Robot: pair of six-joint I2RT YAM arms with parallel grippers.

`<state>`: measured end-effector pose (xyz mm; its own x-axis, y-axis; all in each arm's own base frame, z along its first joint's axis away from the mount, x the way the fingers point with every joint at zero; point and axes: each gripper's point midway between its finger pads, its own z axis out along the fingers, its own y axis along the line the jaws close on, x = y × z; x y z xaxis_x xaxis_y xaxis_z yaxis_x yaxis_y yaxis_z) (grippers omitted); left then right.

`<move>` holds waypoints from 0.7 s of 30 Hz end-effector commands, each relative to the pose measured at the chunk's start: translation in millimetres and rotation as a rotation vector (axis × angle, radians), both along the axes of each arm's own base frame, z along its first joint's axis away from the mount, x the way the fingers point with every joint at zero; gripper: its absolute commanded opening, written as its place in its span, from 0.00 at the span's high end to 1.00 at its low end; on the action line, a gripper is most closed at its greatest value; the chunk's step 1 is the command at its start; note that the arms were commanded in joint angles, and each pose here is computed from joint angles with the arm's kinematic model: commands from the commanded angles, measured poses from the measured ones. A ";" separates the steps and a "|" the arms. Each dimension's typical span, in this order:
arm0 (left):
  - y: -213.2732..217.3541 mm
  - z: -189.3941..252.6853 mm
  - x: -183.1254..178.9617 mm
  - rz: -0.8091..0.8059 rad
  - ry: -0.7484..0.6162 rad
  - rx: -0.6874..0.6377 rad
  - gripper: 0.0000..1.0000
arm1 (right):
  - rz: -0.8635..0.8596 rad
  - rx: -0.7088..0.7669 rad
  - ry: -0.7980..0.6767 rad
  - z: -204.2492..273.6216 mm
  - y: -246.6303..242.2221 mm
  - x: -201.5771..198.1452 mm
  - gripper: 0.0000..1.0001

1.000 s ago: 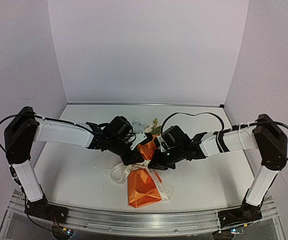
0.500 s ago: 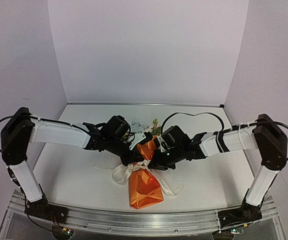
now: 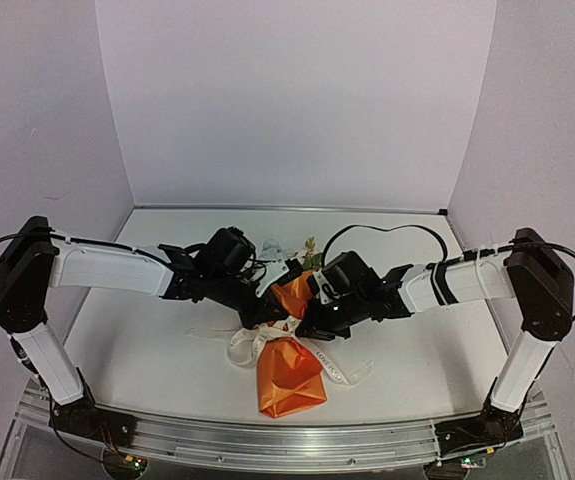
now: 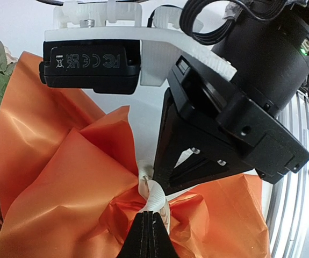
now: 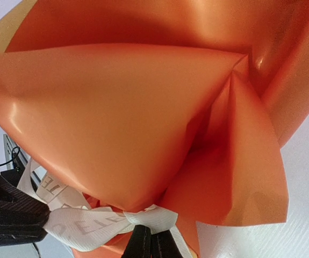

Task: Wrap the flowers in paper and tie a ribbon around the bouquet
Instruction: Cross the half-tied ribbon over the folded bouquet.

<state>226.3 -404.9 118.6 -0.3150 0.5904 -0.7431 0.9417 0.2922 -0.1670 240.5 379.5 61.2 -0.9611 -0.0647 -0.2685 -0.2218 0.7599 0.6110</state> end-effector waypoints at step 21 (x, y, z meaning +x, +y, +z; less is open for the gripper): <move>-14.7 52.9 33.9 0.096 0.122 -0.011 1.00 | -0.081 -0.022 -0.049 3.9 -22.0 14.9 1.00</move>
